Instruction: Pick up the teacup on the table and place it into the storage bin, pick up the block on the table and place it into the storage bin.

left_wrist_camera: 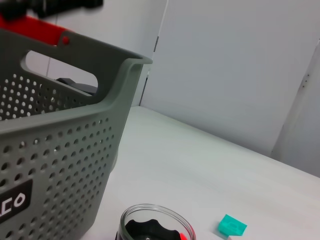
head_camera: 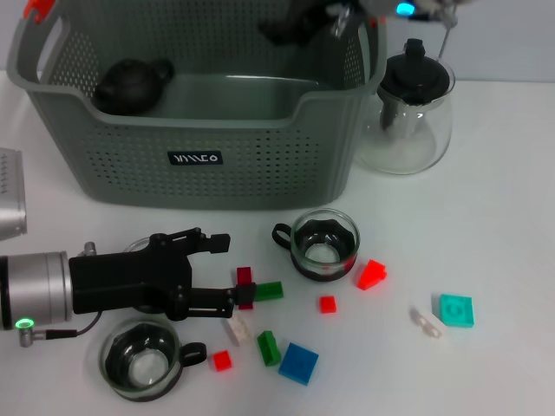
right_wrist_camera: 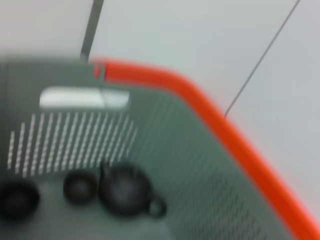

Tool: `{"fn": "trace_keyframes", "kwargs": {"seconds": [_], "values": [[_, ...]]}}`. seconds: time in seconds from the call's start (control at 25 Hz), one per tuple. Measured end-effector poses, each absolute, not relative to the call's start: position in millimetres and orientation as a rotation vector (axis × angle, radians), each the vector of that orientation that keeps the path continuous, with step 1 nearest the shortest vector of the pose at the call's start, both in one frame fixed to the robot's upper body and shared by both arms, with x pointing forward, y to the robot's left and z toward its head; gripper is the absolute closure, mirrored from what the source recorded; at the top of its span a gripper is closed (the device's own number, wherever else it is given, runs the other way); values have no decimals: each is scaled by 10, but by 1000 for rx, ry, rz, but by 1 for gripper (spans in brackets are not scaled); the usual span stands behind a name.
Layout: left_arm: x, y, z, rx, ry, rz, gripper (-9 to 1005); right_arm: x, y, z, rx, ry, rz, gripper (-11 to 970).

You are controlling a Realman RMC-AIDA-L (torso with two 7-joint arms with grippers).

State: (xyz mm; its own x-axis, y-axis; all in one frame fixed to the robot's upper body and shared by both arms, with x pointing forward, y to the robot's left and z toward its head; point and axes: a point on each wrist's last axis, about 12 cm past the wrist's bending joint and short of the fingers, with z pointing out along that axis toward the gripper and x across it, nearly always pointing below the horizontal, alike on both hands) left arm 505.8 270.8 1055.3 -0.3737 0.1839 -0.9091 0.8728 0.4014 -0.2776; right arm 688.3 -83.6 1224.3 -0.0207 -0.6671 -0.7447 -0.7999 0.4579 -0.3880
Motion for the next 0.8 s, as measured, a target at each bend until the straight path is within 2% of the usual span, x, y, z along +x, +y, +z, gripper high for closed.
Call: {"fn": "trace_keyframes", "kwargs": {"seconds": [0.12,0.36,0.48,0.8], "values": [[5060,2703,10557,917,1805,-1022,77,6788,-875,12484,-1213,1674,232,366],[5063,2703,10566,921,1801,-1025,77,6464,-1058,12855,-1146,1515,419,235],[5066,2702,10568,922,1801,-1025,77,6252,-1184,12925,-1169,1431,512,71],[5070,2705,10573,924,1800,-1025,77,5830,-1642,12861,-1320,1348,782,68]]}}
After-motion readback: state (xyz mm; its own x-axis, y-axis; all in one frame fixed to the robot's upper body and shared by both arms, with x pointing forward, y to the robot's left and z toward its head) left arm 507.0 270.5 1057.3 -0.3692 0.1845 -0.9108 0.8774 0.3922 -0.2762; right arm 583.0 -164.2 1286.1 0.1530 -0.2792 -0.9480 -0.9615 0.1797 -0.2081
